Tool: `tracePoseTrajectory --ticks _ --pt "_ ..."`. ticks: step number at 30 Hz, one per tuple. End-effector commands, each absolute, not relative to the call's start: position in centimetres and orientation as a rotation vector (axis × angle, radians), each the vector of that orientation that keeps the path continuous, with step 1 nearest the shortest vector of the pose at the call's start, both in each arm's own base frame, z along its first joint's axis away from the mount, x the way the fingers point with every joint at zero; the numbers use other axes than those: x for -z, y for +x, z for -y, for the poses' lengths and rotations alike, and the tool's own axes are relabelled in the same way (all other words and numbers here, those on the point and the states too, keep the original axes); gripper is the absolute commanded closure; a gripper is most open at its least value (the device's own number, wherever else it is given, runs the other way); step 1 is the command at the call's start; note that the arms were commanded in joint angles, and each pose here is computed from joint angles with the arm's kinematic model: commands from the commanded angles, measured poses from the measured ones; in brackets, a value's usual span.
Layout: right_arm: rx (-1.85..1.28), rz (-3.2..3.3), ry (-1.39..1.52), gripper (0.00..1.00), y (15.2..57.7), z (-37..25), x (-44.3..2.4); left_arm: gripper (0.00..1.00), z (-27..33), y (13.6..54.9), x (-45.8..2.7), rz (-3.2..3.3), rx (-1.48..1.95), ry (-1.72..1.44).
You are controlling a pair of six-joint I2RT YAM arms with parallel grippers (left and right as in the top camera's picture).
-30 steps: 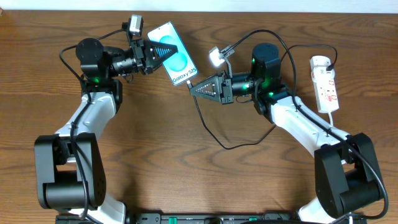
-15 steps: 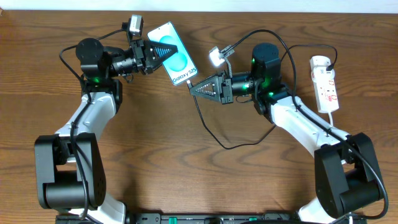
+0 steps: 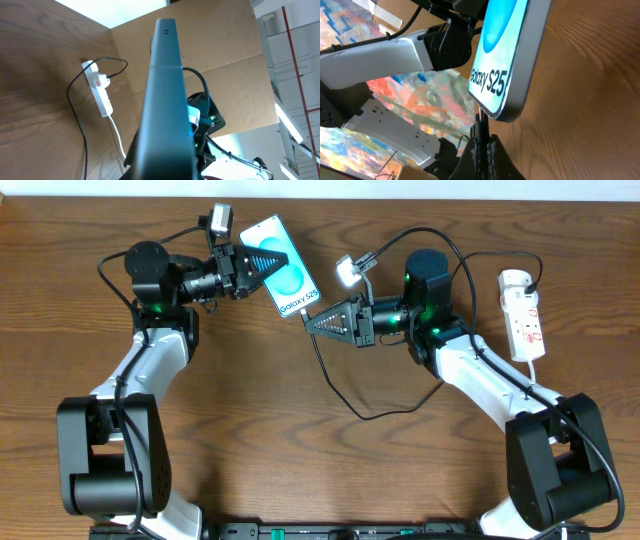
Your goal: Plug charger to phone and switch on socket
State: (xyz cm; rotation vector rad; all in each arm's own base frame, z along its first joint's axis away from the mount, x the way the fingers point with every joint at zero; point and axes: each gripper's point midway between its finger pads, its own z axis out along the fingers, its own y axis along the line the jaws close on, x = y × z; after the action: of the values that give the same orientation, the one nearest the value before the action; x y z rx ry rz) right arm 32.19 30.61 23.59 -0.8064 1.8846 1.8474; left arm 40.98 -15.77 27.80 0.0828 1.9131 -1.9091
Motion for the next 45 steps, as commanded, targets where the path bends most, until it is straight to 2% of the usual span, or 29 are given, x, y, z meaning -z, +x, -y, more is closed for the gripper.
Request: tracePoseTrajectory --ticks 1,45 --pt "-1.837 -1.88 -0.797 0.99 32.54 -30.55 -23.81 0.93 16.15 40.53 -28.48 -1.898 1.898 0.143" --pt "-1.821 -1.935 -0.698 0.99 33.5 -30.58 -23.49 0.93 16.16 40.52 -28.47 -1.9 1.901 0.14"
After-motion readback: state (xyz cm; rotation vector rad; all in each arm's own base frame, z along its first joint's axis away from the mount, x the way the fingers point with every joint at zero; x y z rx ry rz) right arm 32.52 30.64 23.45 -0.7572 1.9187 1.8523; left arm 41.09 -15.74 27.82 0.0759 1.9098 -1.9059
